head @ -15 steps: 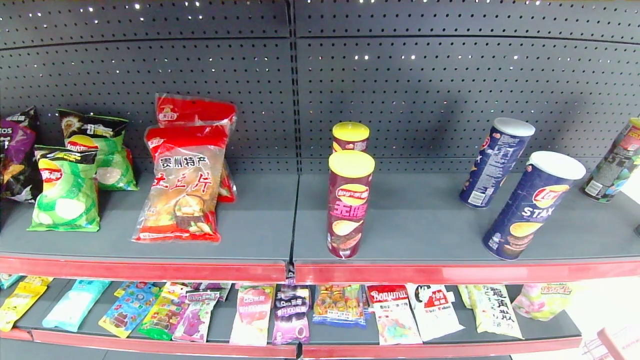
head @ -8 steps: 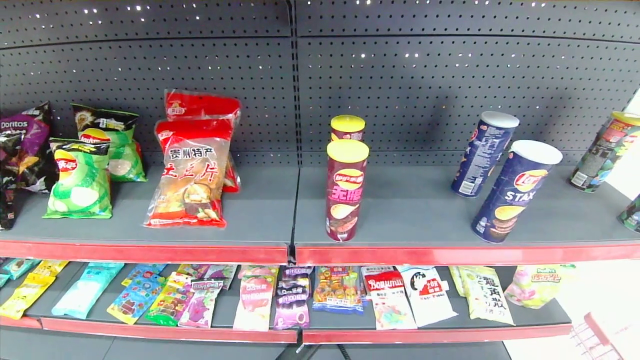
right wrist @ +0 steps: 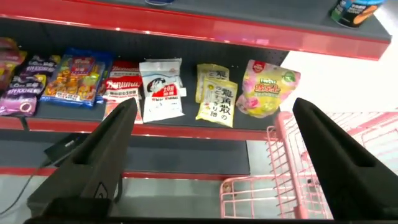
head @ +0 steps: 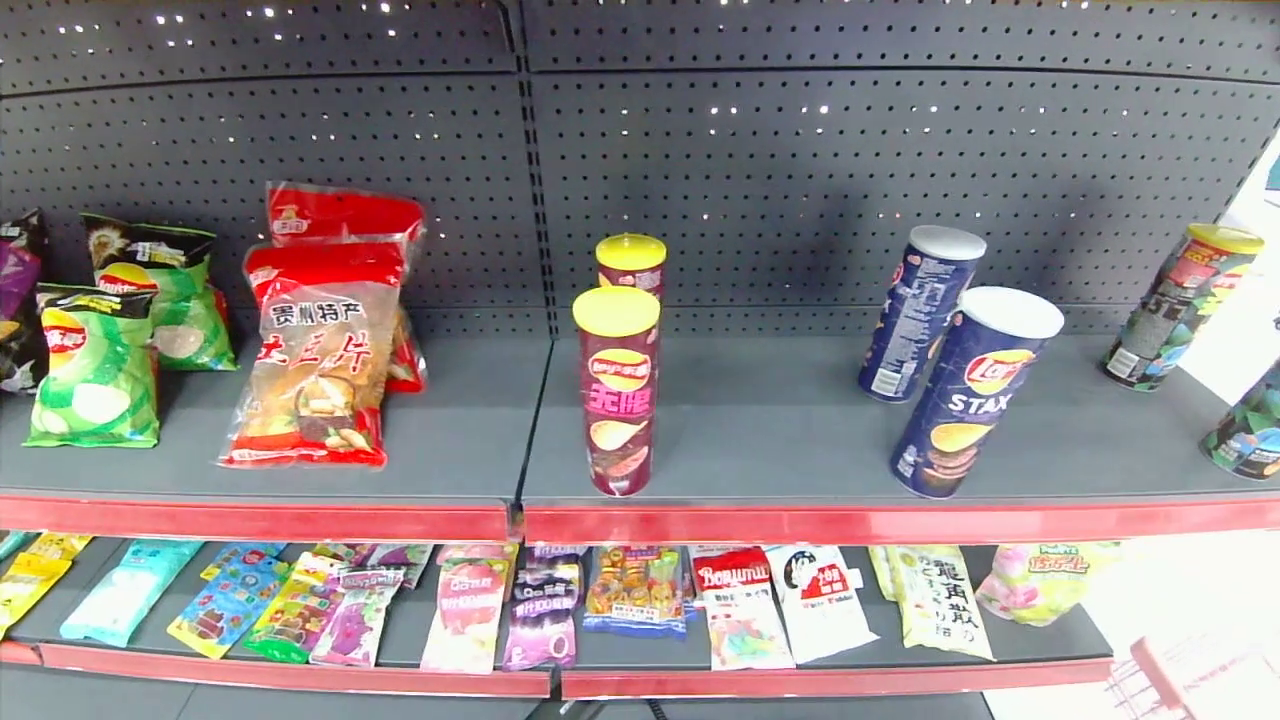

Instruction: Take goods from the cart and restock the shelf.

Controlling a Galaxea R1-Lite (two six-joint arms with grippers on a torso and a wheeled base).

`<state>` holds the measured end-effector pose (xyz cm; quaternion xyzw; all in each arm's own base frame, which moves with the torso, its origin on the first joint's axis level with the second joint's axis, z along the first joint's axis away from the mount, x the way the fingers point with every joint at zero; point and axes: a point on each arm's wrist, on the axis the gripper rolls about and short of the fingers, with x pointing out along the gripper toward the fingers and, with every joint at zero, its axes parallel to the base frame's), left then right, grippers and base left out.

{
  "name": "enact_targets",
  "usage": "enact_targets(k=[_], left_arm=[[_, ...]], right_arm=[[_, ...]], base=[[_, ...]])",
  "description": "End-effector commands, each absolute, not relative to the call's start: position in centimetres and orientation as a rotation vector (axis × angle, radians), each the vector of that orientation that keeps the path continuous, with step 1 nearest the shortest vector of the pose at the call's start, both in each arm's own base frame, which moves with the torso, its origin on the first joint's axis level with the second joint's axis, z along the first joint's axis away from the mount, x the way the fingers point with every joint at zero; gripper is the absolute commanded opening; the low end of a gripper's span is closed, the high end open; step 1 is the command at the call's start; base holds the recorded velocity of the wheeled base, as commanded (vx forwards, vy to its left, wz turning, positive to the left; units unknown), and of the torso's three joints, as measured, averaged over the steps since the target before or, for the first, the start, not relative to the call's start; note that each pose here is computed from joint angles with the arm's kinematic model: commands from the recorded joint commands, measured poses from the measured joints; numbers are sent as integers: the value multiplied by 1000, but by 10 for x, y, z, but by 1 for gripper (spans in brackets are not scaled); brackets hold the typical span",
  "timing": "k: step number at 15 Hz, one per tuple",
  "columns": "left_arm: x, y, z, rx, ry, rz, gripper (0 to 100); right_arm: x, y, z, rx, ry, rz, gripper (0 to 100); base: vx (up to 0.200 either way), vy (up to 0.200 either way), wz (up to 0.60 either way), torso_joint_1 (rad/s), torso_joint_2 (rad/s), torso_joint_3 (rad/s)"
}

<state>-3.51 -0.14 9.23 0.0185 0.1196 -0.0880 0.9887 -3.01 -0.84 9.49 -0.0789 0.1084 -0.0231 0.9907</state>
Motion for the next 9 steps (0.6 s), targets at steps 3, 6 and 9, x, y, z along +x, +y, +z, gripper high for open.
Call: enact_targets(k=[3, 6, 9], left_arm=[[-35, -1, 92, 38, 240, -177, 100], [-35, -1, 92, 38, 240, -177, 100], [-35, -1, 92, 38, 240, -175, 100]], right_arm=[[-30, -8, 95, -160, 225, -47, 100], [-30, -9, 95, -160, 226, -55, 100], [-30, -9, 95, -160, 226, -57, 100]], base=[[0, -200, 0, 4, 4, 2], [0, -200, 0, 5, -1, 2], [0, -200, 0, -1, 1, 1]])
